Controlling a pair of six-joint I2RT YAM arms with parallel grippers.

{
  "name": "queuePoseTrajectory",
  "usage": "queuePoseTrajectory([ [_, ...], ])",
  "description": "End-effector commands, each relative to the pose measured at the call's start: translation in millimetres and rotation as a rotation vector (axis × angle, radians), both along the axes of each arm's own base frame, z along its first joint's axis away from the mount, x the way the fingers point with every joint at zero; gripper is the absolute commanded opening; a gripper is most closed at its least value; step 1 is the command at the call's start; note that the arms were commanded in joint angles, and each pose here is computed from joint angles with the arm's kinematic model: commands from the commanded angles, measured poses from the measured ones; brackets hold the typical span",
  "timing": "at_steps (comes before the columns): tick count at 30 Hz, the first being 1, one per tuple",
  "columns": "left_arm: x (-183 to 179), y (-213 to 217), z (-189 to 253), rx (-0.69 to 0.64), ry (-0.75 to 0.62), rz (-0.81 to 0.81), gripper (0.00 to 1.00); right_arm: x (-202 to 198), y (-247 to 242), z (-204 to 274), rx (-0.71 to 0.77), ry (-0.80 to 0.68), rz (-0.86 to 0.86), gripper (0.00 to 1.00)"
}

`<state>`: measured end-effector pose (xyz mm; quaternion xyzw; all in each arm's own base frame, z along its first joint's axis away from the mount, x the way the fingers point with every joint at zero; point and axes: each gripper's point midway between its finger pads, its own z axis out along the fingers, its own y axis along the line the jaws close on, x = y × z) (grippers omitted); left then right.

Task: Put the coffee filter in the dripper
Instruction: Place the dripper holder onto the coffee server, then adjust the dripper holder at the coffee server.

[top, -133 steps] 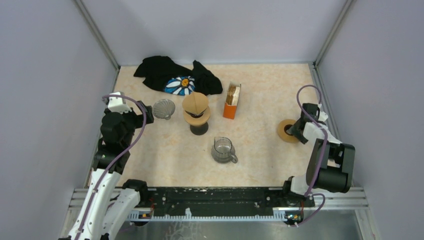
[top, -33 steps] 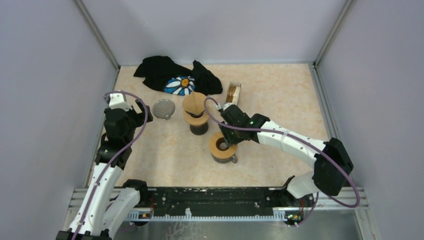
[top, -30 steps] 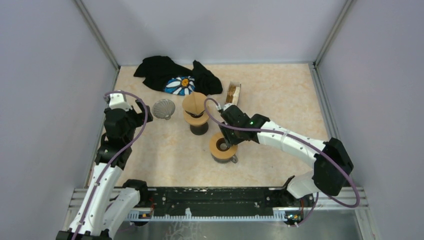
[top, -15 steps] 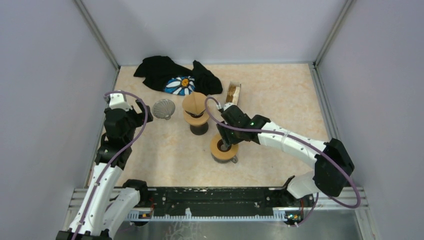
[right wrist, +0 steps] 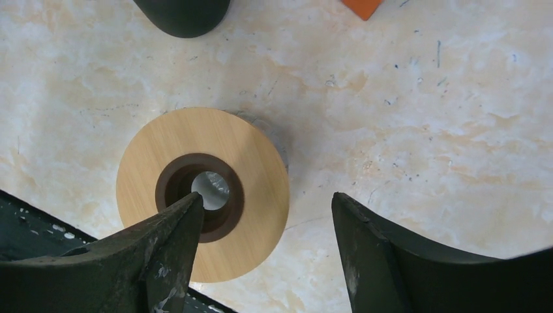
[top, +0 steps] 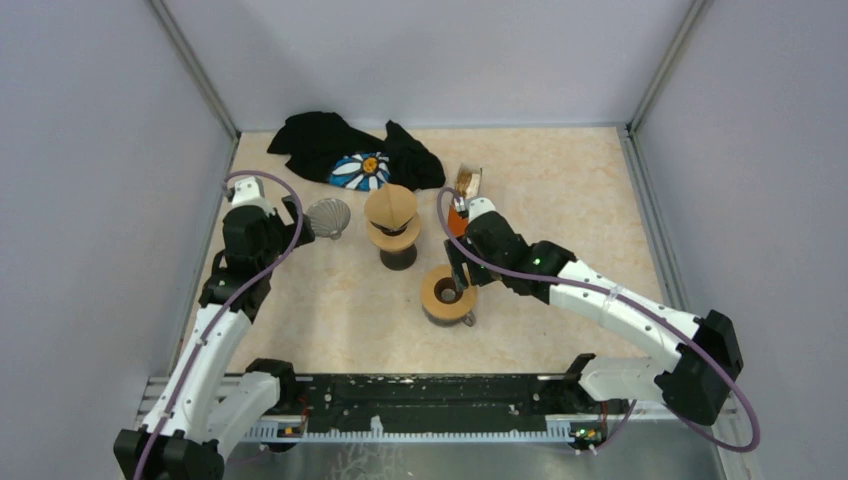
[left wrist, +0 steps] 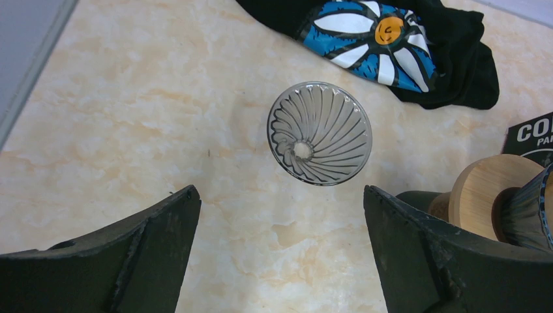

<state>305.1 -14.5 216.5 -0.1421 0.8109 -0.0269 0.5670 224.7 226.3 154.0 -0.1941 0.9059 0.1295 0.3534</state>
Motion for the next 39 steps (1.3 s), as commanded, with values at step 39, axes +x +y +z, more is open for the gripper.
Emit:
queuePoseTrajectory([
  [39,26.4,3.5,-52.8,-0.166,0.216,-0.017,0.99,-38.2,-33.6,-41.1,0.016,0.119,-0.126,0.87],
])
